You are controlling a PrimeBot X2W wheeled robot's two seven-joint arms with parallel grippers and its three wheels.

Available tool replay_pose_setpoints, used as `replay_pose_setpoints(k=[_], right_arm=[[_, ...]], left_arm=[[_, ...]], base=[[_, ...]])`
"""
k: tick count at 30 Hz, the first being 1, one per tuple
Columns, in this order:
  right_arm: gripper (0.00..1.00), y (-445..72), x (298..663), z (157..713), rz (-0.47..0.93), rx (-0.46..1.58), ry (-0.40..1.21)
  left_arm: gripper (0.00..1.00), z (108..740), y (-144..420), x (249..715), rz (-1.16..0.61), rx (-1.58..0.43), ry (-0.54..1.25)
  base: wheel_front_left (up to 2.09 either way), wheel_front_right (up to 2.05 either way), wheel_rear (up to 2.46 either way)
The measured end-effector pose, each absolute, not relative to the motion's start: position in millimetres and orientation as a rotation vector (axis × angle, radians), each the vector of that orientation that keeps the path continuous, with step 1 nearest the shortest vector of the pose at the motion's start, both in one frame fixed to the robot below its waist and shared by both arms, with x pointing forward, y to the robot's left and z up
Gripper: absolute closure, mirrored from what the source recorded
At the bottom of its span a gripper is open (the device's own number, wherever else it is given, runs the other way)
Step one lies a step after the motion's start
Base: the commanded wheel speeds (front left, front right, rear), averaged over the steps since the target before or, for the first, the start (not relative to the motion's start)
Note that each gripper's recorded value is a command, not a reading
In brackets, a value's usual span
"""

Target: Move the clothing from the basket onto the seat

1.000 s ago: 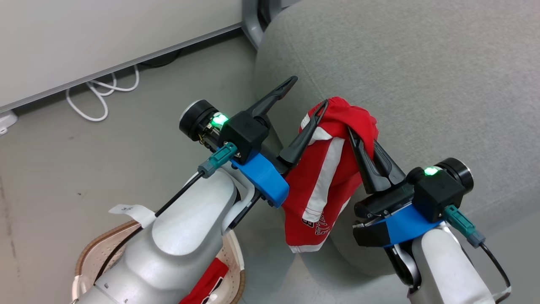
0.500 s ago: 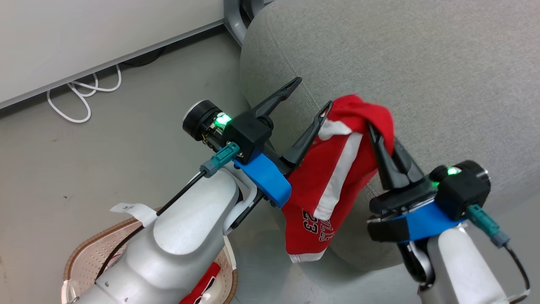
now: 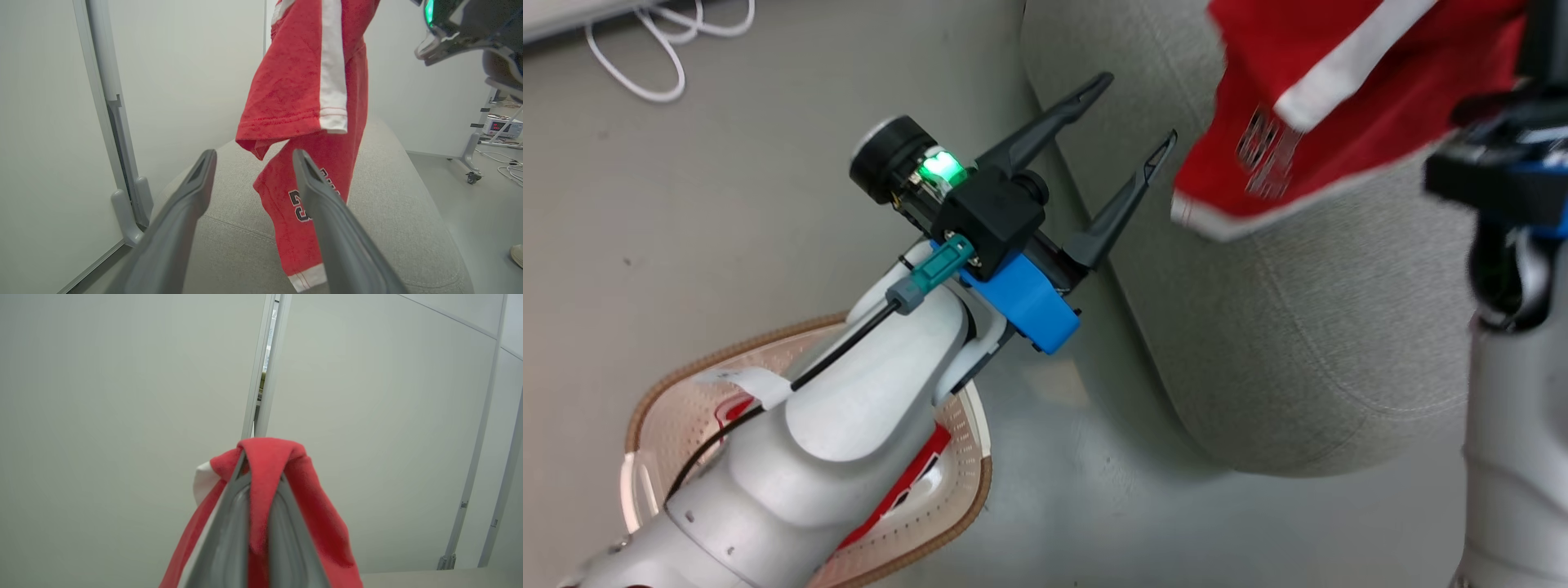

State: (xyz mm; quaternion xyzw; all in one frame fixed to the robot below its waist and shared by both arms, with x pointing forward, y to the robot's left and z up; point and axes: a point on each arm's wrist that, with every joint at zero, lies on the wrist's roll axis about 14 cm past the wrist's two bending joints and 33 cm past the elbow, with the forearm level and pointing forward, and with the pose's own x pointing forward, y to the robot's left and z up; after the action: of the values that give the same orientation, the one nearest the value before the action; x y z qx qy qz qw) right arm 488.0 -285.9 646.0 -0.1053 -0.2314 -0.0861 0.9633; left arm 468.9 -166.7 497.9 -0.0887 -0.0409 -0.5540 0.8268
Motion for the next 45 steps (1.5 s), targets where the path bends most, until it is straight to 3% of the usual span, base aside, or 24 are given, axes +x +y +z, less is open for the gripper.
replay_pose_setpoints(k=[12, 21, 26, 32, 42, 43, 44, 45], right_arm=[[1.0, -348.4, 563.5, 656.9, -0.29, -0.418, -0.51], [1.0, -418.8, 582.1, 645.9, -0.436, -0.515, -0.447], [1.0, -433.5, 588.6, 617.9, -0.459, -0.531, -0.367], [1.0, -442.4, 580.0, 533.7, -0.485, -0.433, -0.167], [1.0, -442.7, 527.6, 427.1, -0.563, -0.263, 0.092], [0.7, -442.4, 523.5, 422.6, -0.567, -0.248, 0.104], [0.2, -442.5, 520.5, 422.3, -0.571, -0.243, 0.107], [0.0, -442.7, 519.0, 424.9, -0.571, -0.242, 0.103]], left_arm=[[0.0, 414.5, -140.3, 508.5, -1.123, -0.193, 0.023], [0.0, 362.4, -125.4, 516.2, -1.105, -0.194, 0.101], [0.0, 347.5, -120.9, 517.3, -1.097, -0.201, 0.122], [0.0, 343.2, -120.6, 515.8, -1.101, -0.207, 0.128], [0.0, 356.3, -117.9, 516.8, -1.098, -0.199, 0.1], [0.0, 358.3, -117.4, 517.0, -1.096, -0.198, 0.098], [0.0, 360.3, -116.9, 516.4, -1.095, -0.2, 0.095], [0.0, 362.1, -116.4, 515.3, -1.093, -0.2, 0.093]], base=[[0.0, 0.0, 0.0], [0.0, 0.0, 0.0], [0.0, 0.0, 0.0], [0.0, 0.0, 0.0], [0.0, 0.0, 0.0], [0.0, 0.0, 0.0], [0.0, 0.0, 0.0], [0.0, 0.0, 0.0]])
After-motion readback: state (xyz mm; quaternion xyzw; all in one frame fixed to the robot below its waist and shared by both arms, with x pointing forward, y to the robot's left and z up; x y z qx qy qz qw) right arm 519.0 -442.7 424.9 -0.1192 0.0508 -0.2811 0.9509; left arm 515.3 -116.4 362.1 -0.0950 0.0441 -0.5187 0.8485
